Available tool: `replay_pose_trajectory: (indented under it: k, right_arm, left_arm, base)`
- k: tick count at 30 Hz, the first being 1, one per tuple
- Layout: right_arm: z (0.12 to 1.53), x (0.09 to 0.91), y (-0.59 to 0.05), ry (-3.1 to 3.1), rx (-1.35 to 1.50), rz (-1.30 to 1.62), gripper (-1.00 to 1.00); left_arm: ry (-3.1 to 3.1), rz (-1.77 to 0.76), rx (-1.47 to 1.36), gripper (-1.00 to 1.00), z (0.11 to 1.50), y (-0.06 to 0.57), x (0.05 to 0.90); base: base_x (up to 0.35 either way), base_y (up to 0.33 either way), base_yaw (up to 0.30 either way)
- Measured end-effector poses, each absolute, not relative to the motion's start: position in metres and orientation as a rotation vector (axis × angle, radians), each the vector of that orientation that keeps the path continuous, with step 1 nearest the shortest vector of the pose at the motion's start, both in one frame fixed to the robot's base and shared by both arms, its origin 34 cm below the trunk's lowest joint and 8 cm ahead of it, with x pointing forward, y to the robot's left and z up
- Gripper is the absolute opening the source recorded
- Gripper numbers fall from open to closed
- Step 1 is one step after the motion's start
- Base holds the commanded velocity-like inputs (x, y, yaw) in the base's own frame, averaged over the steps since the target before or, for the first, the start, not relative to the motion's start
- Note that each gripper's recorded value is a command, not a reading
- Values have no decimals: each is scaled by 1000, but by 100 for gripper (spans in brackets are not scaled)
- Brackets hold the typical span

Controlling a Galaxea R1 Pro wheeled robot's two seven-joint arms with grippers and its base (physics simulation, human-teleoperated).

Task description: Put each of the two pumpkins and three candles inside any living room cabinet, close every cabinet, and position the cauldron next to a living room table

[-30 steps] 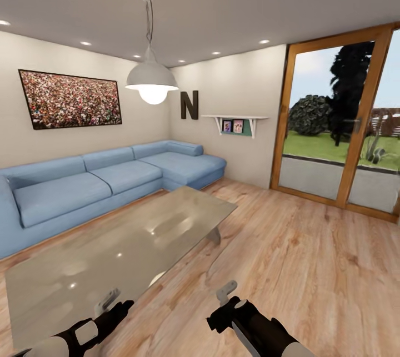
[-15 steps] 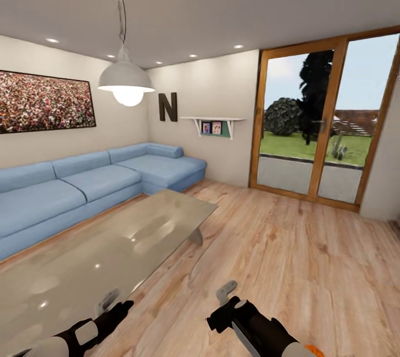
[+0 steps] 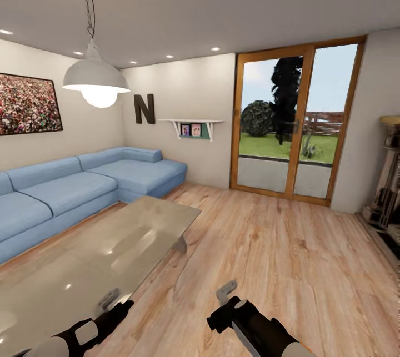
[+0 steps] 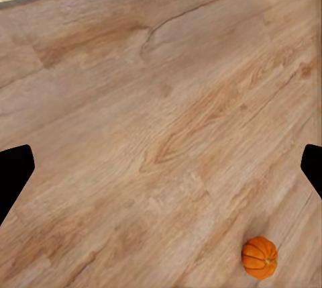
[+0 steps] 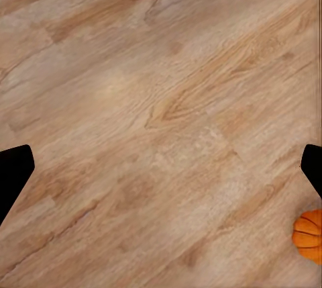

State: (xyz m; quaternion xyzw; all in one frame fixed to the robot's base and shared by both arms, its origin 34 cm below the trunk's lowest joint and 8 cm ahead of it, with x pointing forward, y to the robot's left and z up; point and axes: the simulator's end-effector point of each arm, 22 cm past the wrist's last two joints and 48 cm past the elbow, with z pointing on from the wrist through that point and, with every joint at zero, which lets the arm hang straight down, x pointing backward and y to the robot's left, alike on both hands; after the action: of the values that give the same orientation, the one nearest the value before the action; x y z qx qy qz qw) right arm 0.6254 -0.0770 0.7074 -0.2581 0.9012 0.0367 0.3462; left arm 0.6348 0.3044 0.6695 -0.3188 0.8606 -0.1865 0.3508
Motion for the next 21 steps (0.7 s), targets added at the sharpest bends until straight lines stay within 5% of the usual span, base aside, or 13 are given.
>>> replay_pose_trajectory:
  k: [7, 21]
  right_arm:
    - [710, 626, -77, 2335, -669, 94, 100]
    - [715, 628, -77, 2325, -667, 90, 100]
  left_arm:
    - [2223, -485, -825, 100, 672, 304, 636]
    - [2214, -489, -821, 100, 677, 304, 638]
  base:
    - [204, 156, -266]
    - [10, 8, -266]
